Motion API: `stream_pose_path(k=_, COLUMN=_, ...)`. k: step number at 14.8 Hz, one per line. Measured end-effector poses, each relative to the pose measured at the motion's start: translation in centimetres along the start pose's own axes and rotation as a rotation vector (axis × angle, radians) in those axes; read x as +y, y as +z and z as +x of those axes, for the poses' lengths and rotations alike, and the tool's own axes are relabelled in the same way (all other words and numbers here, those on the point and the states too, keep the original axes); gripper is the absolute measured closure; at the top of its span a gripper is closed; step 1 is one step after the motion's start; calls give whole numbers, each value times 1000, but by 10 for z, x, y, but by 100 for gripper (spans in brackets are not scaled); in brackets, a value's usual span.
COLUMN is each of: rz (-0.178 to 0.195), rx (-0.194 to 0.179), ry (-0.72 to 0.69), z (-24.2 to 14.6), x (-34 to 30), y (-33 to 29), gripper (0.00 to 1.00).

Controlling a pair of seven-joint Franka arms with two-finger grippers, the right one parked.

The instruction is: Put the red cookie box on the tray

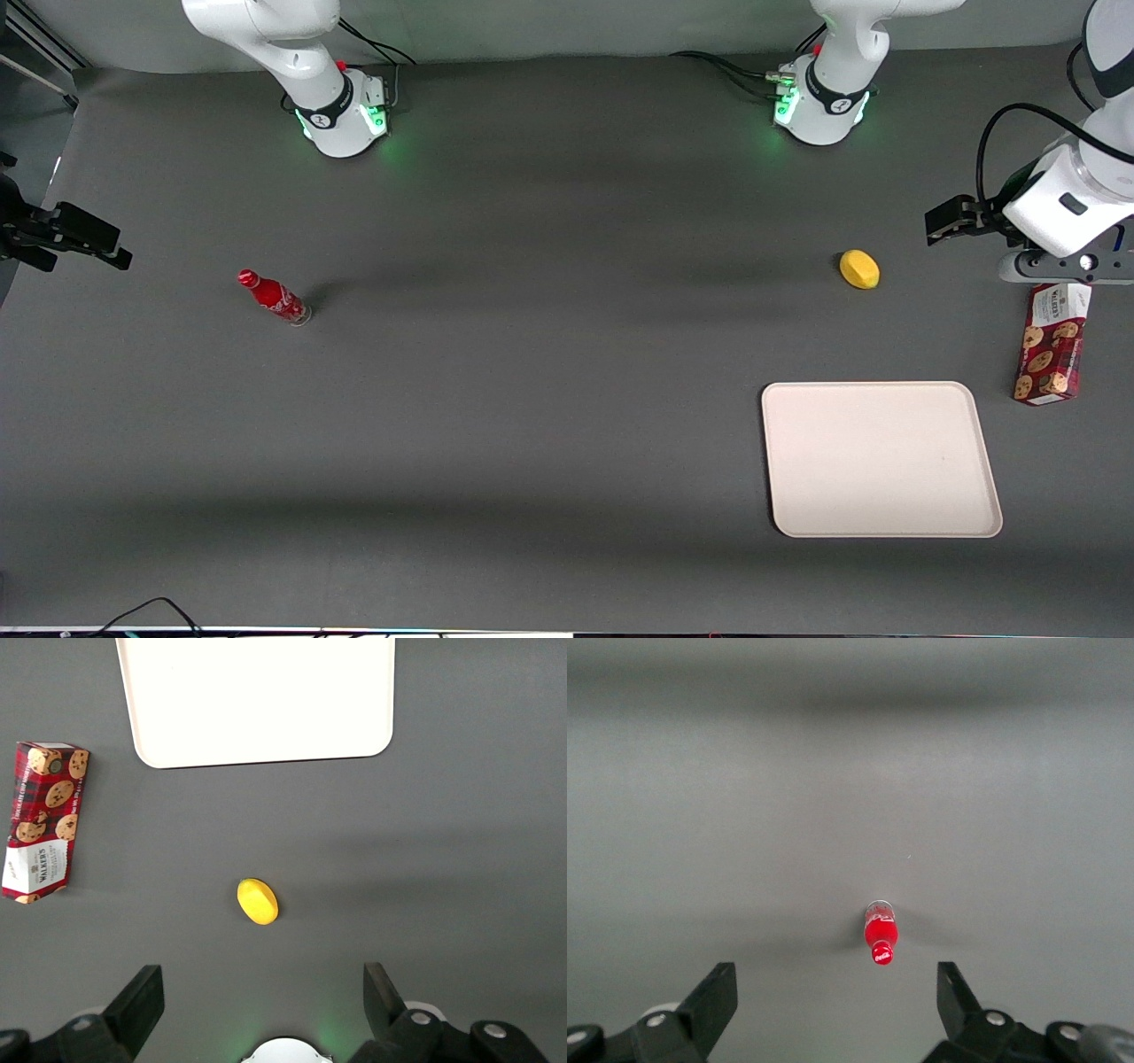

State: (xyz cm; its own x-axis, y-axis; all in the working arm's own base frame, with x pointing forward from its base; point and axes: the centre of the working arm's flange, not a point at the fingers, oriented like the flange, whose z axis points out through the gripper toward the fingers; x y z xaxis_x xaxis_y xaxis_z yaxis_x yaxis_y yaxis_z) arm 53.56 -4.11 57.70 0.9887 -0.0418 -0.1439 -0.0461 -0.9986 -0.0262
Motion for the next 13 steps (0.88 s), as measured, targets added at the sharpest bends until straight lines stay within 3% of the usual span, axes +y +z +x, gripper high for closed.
stream_pose_path(k=6, rz=-12, rx=-23, ry=21, z=-4, x=-63, y=4, gripper=0)
stream_pose_path(k=9, rz=-8, rx=-31, ry=105, z=-13, x=-138, y=11, gripper=0)
stream_pose_path(k=13, rz=-10, rx=18, ry=230, z=-16, x=-272, y=56, gripper=0)
